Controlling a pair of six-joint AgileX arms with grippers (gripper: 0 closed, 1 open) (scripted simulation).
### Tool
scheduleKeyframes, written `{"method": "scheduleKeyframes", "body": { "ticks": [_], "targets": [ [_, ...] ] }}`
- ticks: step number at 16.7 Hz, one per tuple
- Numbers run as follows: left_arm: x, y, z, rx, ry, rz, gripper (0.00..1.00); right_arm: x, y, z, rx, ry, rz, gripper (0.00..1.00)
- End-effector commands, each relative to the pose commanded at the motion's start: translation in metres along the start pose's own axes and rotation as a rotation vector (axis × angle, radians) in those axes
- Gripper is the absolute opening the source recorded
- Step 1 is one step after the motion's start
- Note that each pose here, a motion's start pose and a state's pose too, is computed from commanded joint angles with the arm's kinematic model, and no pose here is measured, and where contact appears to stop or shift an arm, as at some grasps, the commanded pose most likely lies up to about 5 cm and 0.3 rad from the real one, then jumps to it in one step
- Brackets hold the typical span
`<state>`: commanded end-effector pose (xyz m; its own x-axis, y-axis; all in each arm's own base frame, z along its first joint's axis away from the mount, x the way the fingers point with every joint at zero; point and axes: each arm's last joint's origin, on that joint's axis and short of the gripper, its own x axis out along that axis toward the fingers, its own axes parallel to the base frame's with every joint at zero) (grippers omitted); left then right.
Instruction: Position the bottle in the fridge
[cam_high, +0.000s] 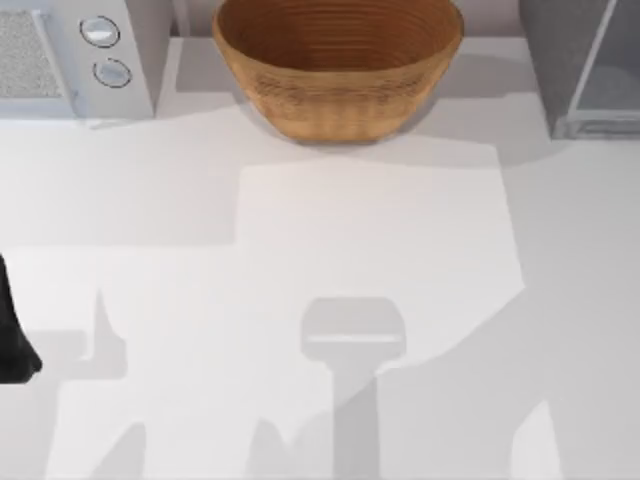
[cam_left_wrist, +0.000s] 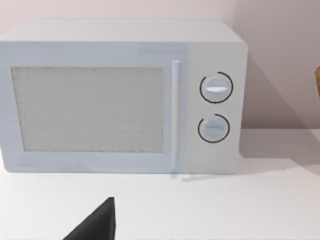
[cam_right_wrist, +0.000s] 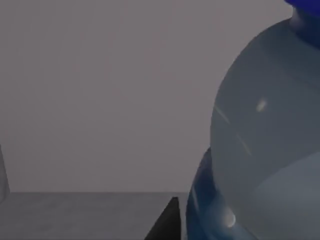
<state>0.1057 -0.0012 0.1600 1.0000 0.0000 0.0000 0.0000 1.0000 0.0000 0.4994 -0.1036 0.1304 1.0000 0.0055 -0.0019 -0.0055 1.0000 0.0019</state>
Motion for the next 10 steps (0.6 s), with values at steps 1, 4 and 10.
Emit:
{"method": "scheduleKeyframes", "body": {
  "ticks": [1,4,10],
  "targets": [
    [0.0000,0.0000,0.0000,0.000,0.000,0.000,1.00,0.0035,0.0005,-0.0009,0.001,0.004,0.000,0.01],
    [0.0000,0.0000,0.0000,0.000,0.000,0.000,1.00,0.0049,0.0007,-0.0014,0.002,0.006,0.000,0.01],
    [0.0000,0.0000,0.0000,0.000,0.000,0.000,1.00,0.0049,0.0007,-0.0014,0.002,0.006,0.000,0.31]
  ]
}}
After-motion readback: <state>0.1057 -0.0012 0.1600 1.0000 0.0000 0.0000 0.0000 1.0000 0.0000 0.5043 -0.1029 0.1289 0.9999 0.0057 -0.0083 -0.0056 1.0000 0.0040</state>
